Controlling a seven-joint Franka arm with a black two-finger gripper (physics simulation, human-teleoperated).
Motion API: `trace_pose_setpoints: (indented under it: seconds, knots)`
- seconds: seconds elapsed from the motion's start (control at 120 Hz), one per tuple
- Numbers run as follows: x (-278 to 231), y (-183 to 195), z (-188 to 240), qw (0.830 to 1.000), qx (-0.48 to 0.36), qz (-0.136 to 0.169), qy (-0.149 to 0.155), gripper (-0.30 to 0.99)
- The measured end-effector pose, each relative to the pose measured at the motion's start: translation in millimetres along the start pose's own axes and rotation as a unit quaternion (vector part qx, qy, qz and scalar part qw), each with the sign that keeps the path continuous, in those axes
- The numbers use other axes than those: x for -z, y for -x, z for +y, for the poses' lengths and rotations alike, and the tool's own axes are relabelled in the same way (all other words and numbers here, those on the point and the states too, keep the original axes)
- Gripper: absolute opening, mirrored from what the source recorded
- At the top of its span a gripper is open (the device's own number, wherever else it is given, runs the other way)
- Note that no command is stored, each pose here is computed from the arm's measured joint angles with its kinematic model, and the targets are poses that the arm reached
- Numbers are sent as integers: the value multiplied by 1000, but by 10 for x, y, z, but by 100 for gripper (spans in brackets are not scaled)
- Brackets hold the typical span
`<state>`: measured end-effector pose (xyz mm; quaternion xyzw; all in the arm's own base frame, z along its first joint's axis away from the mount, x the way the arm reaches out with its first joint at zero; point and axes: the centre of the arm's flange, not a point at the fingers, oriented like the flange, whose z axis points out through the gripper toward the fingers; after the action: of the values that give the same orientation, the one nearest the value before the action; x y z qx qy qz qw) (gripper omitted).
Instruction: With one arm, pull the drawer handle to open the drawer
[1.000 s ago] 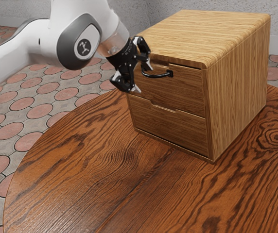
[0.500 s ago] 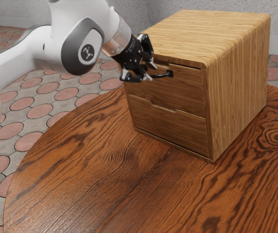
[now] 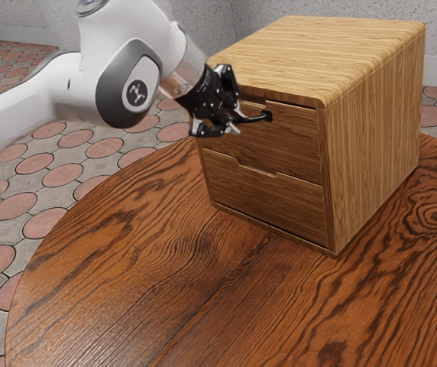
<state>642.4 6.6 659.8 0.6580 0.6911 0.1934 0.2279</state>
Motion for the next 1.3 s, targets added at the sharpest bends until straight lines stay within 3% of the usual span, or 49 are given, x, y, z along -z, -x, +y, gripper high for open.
trace_pose_setpoints:
  seconds: [1.3]
  knots:
    - [307,-57,-376,1000,1,-12,7,3]
